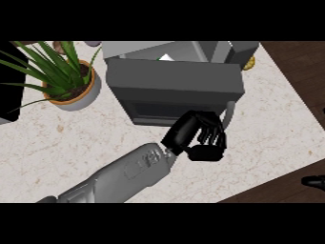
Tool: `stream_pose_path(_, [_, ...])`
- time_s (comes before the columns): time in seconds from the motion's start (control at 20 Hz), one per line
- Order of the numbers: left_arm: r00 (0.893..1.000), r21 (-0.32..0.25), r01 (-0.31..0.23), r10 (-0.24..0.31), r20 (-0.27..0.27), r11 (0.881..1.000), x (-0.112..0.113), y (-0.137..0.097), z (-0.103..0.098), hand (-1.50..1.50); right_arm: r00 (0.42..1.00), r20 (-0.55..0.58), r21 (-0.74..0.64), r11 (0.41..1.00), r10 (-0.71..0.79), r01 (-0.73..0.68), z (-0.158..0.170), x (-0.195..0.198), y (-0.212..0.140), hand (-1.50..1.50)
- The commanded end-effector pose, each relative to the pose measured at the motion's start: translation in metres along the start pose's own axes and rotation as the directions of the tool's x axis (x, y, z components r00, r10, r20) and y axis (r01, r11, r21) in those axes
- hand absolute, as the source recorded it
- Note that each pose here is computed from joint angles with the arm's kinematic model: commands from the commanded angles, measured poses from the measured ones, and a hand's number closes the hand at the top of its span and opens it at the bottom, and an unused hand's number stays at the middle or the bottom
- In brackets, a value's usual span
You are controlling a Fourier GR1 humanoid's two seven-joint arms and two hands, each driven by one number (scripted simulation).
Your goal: Pick up the milk, place it into the microwave and close the microwave
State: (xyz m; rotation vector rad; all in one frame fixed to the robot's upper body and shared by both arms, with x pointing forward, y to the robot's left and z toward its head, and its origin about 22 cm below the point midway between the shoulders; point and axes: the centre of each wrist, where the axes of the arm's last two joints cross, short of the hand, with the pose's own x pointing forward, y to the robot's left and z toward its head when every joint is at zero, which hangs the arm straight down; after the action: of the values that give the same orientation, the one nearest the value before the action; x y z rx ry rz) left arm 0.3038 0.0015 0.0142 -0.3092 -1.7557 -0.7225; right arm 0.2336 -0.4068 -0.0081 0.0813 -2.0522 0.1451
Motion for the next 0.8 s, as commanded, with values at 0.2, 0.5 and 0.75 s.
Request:
stream_pose_path(0.2, [0.998, 0.047, -0.010, 0.007, 0.059, 0.999, 0.036, 0.009, -0.036, 1.50, 0.994, 0.058, 0.093, 0.991, -0.097, 0.091, -0.028, 0.006, 0.007, -1.50])
stream_pose_path(0.5, [1.000, 0.094, 0.005, -0.008, 0.030, 0.996, 0.038, 0.019, -0.047, 1.50, 0.990, 0.081, 0.151, 0.983, -0.116, 0.103, -0.045, 0.018, 0.006, -1.50])
stream_pose_path(0.75, [0.998, 0.123, 0.010, -0.018, 0.062, 0.992, 0.050, 0.026, -0.059, 1.50, 0.978, 0.087, 0.240, 0.957, -0.189, 0.164, -0.062, 0.023, 0.017, -1.50])
